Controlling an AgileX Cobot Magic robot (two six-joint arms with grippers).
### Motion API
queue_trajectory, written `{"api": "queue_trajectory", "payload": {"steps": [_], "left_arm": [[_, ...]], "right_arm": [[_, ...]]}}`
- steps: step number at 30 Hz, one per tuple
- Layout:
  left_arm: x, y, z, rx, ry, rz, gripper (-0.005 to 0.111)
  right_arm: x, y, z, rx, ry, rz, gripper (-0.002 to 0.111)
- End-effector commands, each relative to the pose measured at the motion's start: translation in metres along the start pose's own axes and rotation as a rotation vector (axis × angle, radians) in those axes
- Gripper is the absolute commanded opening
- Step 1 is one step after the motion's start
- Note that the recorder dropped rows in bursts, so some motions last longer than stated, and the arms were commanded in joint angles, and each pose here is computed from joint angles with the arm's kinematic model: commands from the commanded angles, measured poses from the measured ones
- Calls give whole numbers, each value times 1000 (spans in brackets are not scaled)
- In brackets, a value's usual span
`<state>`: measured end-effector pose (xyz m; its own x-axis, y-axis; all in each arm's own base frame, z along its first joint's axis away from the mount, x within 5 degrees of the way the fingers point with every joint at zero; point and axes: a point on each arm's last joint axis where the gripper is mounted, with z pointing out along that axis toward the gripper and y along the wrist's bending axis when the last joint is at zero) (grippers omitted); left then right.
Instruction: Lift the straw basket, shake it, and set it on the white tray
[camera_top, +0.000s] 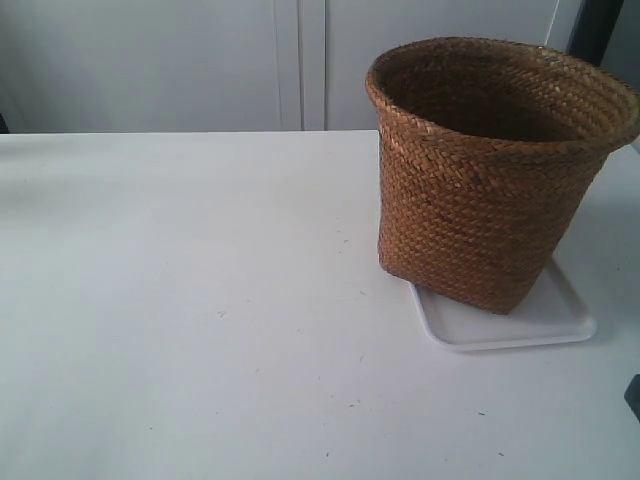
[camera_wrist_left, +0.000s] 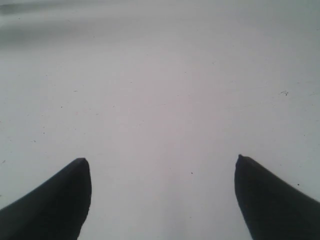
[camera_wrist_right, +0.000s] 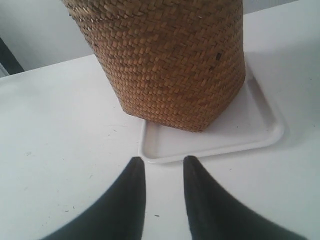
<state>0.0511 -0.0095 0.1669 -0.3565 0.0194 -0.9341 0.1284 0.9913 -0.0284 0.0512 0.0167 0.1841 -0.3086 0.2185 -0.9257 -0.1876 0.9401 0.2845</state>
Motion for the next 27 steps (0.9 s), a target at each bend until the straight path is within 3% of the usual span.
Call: {"api": "queue_trajectory", "payload": {"steps": [1,27], "left_arm": [[1,0,0,1,-3,-4,81],[1,0,0,1,-3,-4,81]], "right_arm": [[2,-1,0,4,5,-30,26],[2,-1,0,2,5,-4,26]]}}
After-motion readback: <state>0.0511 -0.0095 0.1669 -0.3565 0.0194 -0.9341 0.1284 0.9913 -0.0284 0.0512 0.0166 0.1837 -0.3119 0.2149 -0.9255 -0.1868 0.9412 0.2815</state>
